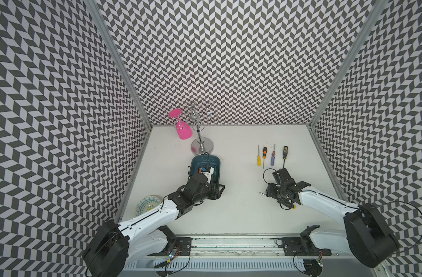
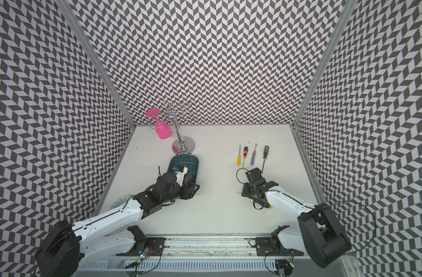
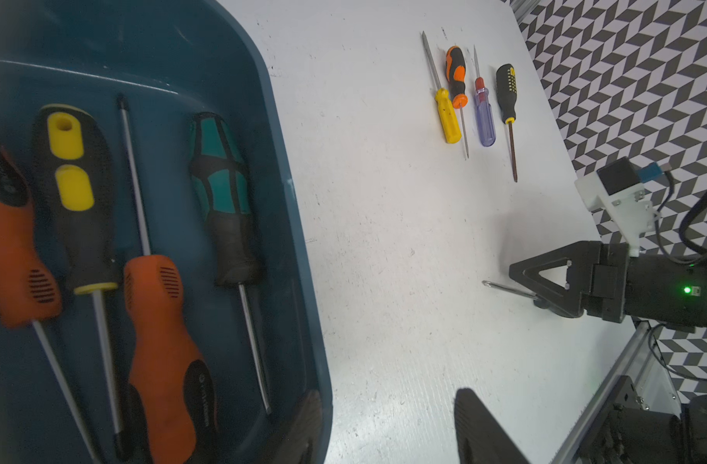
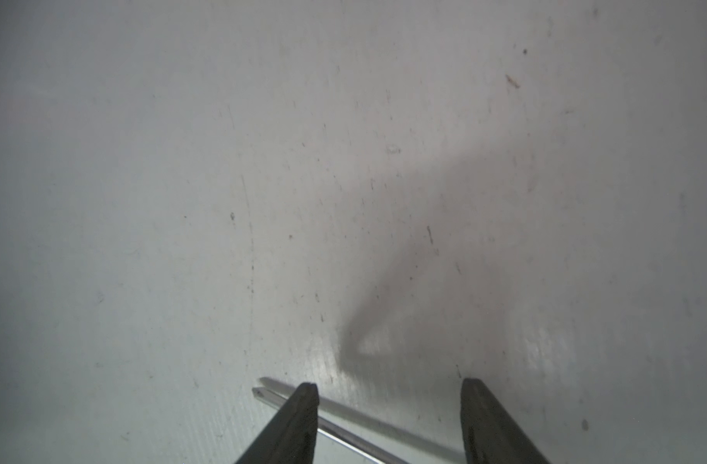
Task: Put the screwdriver on the desktop into the storage box
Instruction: Pick up the screwdriver from the center of the board.
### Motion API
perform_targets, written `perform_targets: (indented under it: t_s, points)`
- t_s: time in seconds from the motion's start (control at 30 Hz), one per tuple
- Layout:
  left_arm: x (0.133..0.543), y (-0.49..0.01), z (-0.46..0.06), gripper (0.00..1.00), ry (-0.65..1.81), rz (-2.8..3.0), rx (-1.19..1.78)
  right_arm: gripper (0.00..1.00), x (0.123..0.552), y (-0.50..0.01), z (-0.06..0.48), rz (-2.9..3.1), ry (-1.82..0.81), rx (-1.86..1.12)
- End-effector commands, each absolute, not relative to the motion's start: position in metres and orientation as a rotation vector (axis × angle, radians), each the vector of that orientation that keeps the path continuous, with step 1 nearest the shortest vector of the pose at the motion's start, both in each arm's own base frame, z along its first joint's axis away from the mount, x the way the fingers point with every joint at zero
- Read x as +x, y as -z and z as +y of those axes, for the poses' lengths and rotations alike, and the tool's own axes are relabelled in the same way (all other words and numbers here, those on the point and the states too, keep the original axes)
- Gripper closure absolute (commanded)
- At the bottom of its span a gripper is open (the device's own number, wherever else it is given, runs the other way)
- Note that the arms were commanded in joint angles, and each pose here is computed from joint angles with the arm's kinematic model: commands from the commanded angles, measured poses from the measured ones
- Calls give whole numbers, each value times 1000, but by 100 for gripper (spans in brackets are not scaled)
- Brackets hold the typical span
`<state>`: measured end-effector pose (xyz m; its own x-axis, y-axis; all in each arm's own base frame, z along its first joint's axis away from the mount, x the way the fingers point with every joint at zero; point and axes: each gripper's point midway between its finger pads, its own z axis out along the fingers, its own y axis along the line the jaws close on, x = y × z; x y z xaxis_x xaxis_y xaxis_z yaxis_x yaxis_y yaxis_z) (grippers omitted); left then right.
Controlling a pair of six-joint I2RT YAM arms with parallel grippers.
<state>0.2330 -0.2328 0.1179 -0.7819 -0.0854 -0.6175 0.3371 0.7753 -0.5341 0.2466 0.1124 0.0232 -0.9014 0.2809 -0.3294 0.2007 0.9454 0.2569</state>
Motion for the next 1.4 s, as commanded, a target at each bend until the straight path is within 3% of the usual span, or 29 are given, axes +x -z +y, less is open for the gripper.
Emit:
perform_targets:
  t_s: [0.0, 0.37, 0.93, 0.97, 1.07, 1.1, 1.2, 1.37]
  points:
    - [233, -125, -235, 44, 888, 2292, 190, 40, 250, -22, 122, 2741, -339, 309]
    - [234, -125, -237, 44, 887, 2291, 197, 28, 259, -86, 112, 2567, -371, 523]
    - [230, -123, -234, 44, 905, 2289, 180, 36, 230, -123, 68, 2343, -596, 1256]
    - [229, -123, -234, 44, 906, 2290, 180, 33, 231, -122, 68, 2334, -615, 1272]
    - [229, -123, -233, 44, 903, 2290, 175, 4, 230, -117, 67, 2331, -646, 1324]
    - [229, -124, -233, 44, 905, 2287, 175, 4, 230, -114, 68, 2338, -656, 1330]
    - [229, -123, -231, 44, 902, 2283, 170, 22, 228, -105, 70, 2376, -654, 1353]
    - [228, -121, -230, 44, 899, 2287, 165, 21, 219, -83, 78, 2473, -658, 1411]
